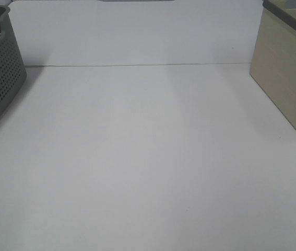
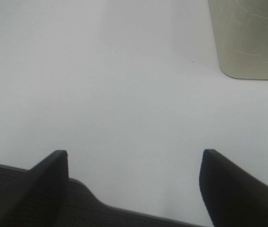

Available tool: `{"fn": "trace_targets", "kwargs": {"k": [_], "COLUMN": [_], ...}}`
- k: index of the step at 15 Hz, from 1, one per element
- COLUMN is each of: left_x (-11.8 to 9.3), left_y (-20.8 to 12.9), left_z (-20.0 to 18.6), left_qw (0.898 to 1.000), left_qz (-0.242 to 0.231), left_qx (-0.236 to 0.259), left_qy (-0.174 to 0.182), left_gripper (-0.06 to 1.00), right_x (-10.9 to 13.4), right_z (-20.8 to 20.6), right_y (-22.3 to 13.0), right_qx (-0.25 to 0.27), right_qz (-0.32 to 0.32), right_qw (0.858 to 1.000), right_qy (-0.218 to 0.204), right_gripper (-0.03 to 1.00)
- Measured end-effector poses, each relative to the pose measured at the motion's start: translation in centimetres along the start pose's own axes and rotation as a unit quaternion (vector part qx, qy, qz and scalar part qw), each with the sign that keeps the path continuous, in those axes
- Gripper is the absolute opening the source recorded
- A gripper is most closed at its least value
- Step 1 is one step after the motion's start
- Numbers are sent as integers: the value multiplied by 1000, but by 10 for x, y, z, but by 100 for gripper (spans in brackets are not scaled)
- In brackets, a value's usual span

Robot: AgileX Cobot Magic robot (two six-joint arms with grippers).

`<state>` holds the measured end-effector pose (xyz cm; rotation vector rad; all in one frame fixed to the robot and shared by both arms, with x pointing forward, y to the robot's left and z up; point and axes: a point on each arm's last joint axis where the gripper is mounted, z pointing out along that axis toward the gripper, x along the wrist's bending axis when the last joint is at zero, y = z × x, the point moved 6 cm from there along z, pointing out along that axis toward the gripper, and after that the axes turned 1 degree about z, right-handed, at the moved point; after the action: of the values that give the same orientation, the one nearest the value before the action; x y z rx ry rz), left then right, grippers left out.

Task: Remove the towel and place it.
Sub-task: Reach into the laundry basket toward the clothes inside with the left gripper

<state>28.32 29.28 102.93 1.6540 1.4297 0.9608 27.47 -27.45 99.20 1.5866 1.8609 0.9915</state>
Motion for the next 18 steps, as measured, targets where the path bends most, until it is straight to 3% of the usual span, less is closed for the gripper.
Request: {"fn": "trace_targets", "kwargs": {"k": [18], "left_x": [0], "left_y": [0], "left_z": [0], "left_qw": [1000], "left_qz": [0], "left_qx": [0], "left_qy": [0], "left_gripper": [99], "right_x": [0], "right_z": [0], "right_y": [0], "right_qx": [0], "right_qz": [0], "right_qw": [1000], "right_qy": [0], "right_gripper": [75]}}
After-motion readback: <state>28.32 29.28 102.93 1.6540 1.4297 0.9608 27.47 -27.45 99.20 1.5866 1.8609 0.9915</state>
